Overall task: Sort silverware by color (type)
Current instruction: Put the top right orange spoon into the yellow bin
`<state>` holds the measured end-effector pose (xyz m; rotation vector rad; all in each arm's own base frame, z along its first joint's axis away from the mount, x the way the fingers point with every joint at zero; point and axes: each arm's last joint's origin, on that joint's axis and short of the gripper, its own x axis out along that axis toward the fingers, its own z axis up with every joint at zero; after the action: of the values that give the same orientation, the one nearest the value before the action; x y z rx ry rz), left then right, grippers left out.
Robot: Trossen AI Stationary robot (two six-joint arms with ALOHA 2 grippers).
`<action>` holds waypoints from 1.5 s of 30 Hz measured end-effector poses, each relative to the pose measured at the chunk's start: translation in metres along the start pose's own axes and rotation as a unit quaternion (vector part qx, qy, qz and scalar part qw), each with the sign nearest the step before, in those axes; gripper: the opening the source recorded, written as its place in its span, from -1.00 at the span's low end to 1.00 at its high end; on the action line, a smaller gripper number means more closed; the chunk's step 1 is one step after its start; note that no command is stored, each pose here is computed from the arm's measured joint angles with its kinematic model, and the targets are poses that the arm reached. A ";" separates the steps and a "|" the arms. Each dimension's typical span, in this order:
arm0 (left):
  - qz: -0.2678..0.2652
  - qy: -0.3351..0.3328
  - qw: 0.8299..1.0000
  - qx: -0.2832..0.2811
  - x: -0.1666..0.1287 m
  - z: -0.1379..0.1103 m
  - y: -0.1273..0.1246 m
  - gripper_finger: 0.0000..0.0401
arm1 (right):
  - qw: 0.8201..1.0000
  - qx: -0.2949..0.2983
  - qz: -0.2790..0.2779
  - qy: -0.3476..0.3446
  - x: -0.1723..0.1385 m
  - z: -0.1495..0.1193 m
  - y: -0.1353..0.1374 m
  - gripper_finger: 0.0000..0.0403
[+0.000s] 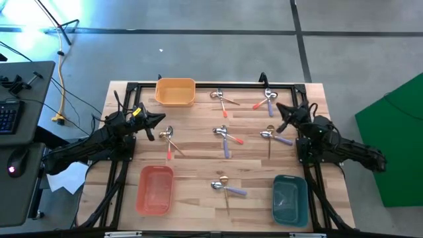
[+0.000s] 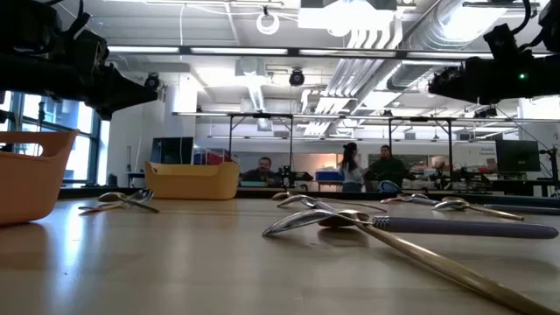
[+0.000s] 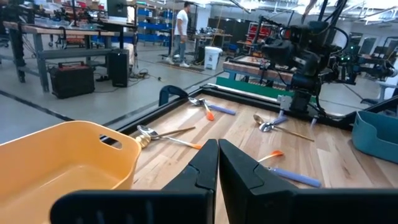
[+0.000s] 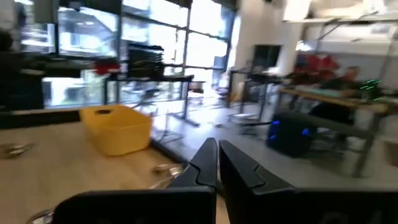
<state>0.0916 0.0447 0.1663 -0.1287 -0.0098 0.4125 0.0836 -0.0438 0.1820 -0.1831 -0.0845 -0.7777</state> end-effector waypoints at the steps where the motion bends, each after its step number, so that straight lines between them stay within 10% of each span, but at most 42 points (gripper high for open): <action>1: 0.000 0.000 1.000 0.000 0.000 0.000 0.000 -0.97 | 1.000 0.004 -0.008 -0.011 0.000 0.002 -0.001 -1.00; 24: -0.001 0.000 1.000 0.002 0.000 0.000 0.000 -0.97 | 0.993 0.043 -0.069 -0.085 0.009 0.027 -0.018 -1.00; 45: -0.021 -0.007 0.999 0.039 0.000 0.001 -0.001 -0.97 | 0.975 -0.053 0.056 0.208 0.103 0.039 0.002 -1.00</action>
<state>0.0920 0.0436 0.1679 -0.0494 -0.0094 0.3722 0.1579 -0.1054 0.2346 -0.1211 0.3618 -0.6940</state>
